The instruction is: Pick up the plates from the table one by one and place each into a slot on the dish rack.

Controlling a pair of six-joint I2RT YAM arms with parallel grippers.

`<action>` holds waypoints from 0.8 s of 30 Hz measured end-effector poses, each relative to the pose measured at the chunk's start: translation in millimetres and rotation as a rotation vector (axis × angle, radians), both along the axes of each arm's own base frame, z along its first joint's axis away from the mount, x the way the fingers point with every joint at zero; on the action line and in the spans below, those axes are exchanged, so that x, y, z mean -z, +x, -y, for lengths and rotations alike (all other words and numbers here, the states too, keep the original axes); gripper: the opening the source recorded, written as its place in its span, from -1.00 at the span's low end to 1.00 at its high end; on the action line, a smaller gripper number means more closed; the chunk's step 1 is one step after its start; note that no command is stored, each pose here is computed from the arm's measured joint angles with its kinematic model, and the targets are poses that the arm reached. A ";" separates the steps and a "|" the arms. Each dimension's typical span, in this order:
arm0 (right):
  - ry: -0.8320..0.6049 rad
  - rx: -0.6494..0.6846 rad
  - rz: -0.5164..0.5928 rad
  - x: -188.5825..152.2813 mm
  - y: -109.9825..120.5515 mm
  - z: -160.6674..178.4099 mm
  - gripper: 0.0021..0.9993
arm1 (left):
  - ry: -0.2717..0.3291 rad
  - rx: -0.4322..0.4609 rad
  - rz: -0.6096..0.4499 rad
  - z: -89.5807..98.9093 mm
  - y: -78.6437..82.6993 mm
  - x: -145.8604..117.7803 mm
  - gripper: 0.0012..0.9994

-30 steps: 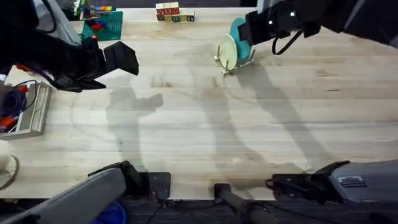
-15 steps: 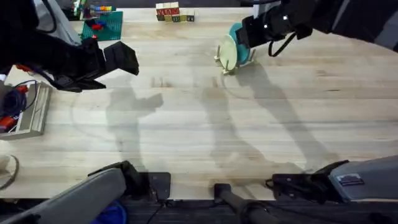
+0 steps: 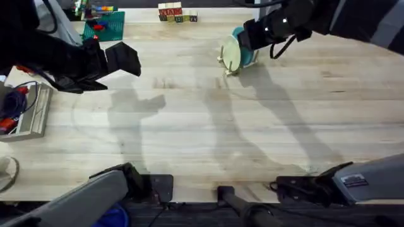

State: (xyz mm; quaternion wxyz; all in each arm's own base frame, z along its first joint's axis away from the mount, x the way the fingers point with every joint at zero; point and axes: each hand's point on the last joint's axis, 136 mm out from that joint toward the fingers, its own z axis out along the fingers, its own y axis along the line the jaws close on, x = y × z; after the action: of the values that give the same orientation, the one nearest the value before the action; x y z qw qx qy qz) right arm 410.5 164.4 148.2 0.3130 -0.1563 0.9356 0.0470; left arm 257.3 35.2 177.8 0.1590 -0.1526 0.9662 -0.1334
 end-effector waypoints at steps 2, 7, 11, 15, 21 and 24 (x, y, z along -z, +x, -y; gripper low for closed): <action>0.000 0.000 0.000 0.0 0.0 0.0 -0.82 | 0.000 0.000 0.001 0.0 0.1 -0.1 0.99; 0.001 0.000 0.004 -0.6 0.7 -0.3 -0.73 | 0.000 0.000 0.000 0.0 0.1 0.0 0.99; 0.001 0.000 0.004 -0.6 0.7 -0.3 -0.71 | 0.000 0.000 0.000 0.0 0.1 0.0 0.99; 0.002 0.000 0.004 -0.7 0.8 -0.3 -0.71 | 0.000 0.000 0.000 0.0 0.0 0.1 0.99; 0.005 0.000 0.013 -2.1 2.5 -1.0 -0.70 | 0.000 0.000 0.000 0.0 0.1 0.0 0.99; 0.012 0.000 0.029 -4.9 5.6 -2.4 -0.70 | 0.000 0.000 0.000 0.0 0.0 0.1 0.99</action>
State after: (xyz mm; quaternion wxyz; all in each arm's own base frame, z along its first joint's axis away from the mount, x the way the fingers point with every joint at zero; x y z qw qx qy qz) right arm 416.1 166.8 153.1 0.3272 -0.1550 0.9308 0.0504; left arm 257.3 35.1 177.8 0.1588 -0.1526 0.9662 -0.1336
